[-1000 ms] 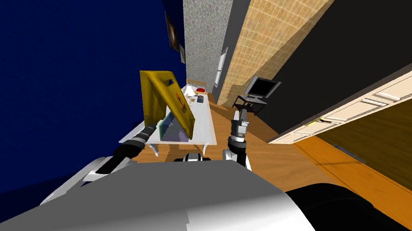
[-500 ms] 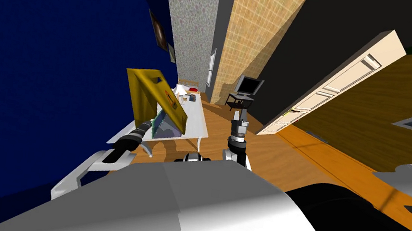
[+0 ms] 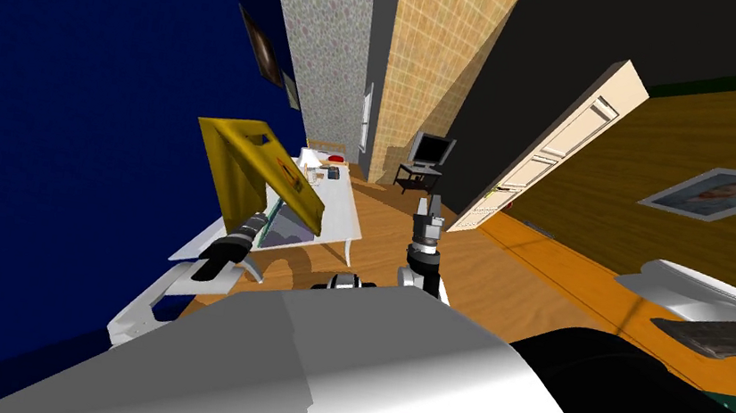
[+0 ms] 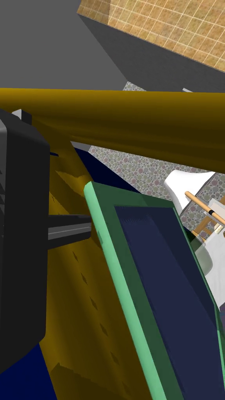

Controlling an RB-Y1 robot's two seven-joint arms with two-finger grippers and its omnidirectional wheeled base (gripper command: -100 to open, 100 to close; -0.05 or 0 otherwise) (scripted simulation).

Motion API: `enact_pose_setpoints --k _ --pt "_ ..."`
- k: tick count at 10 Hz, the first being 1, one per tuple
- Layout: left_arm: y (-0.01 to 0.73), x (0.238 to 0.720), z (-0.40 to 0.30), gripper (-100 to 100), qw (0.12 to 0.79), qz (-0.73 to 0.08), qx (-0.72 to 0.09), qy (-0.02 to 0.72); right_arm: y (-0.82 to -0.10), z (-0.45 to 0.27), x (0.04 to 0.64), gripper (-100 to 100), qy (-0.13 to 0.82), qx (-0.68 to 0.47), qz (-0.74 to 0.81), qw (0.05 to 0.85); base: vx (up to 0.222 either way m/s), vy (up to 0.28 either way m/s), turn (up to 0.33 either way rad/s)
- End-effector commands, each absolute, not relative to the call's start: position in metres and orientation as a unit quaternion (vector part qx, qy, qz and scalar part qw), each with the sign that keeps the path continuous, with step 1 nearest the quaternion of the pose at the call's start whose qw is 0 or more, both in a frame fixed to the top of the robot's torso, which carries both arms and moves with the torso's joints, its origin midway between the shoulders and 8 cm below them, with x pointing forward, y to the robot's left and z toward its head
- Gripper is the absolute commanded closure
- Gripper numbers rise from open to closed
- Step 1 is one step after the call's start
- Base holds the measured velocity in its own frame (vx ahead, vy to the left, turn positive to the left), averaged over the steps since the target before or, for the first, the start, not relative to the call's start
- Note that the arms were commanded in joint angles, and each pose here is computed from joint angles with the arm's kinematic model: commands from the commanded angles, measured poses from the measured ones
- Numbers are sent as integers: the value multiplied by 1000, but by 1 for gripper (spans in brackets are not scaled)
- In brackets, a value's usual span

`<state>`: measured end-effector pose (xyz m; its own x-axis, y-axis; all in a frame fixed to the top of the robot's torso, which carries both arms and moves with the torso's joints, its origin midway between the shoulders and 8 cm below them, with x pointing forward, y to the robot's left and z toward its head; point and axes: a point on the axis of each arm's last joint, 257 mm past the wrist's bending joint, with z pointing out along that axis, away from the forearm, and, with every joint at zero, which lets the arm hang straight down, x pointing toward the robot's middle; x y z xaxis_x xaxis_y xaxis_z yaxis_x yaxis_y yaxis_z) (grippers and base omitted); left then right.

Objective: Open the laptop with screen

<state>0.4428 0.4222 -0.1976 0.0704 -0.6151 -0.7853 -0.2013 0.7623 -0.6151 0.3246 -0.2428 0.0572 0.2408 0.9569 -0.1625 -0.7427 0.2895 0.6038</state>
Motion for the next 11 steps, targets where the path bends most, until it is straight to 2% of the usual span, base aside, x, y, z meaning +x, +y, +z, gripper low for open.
enact_pose_setpoints --k 1,10,11 --pt "443 435 -209 -100 654 -122 -315 677 -243 57 325 0 259 207 559 760 27 -128 36" --pt "523 396 -243 -100 611 9 -340 715 -243 57 325 0 259 207 559 760 40 -119 34" --pt "517 399 -243 -100 614 0 -338 713 -243 57 325 0 259 207 559 760 21 -43 10"
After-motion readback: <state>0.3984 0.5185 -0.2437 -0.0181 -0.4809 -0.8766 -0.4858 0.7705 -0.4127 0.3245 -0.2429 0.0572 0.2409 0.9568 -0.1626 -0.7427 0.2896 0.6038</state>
